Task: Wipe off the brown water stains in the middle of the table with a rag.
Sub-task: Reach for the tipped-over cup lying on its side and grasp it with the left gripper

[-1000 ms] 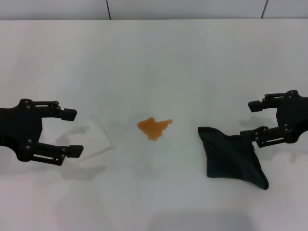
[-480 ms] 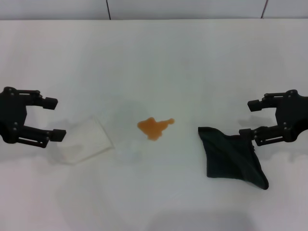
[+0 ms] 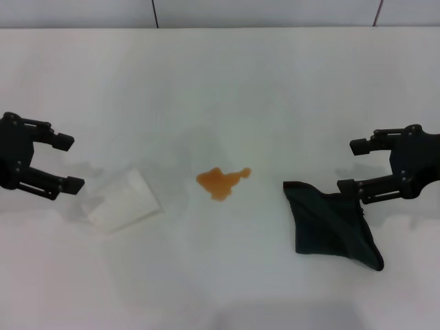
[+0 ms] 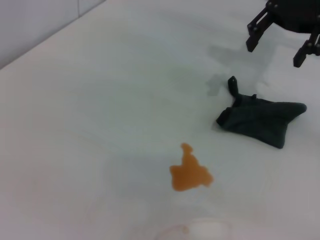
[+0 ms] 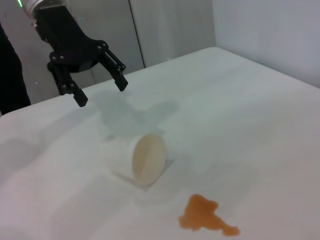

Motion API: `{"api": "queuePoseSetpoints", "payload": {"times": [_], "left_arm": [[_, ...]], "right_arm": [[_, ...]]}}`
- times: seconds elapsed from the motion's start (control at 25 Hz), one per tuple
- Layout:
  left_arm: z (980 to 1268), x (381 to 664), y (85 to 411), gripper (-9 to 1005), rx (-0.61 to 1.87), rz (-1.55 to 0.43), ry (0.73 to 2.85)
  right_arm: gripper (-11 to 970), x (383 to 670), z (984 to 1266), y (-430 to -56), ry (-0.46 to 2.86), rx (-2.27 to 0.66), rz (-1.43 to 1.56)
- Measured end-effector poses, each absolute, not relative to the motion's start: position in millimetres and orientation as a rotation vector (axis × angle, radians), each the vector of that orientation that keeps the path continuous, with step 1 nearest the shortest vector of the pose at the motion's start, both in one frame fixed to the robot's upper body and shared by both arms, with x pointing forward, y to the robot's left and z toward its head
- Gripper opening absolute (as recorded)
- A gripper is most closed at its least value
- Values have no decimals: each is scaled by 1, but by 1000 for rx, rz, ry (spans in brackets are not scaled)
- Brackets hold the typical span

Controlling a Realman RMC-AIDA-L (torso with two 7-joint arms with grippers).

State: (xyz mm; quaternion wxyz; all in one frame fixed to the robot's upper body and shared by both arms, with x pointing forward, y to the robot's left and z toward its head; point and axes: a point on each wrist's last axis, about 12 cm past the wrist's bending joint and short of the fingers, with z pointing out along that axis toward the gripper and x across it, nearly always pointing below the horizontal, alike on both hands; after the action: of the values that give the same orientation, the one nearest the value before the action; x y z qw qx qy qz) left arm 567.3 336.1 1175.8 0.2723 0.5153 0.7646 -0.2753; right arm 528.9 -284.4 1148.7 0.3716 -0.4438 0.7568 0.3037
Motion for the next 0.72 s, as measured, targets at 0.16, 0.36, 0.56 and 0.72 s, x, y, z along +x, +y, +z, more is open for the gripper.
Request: {"api": "queuePoseSetpoints", "payload": {"times": [0.16,0.36,0.56,0.72], "left_arm": [[1178,574,334,880,1410,-736,2081],[1175,582,327,879,1445,-744,2117],[1173,587,322,879,1472,-745,2147],[1174,591,318,879,1511,-716,2192]], "right_arm": [[836,529,1149,-284,1935,-1130,784],[836,529,1147,-283,1932,-1118,798],[836,529,1147,-283,1933,-1115,801],[836,528,1147,-283,1933,-1117,804]]}}
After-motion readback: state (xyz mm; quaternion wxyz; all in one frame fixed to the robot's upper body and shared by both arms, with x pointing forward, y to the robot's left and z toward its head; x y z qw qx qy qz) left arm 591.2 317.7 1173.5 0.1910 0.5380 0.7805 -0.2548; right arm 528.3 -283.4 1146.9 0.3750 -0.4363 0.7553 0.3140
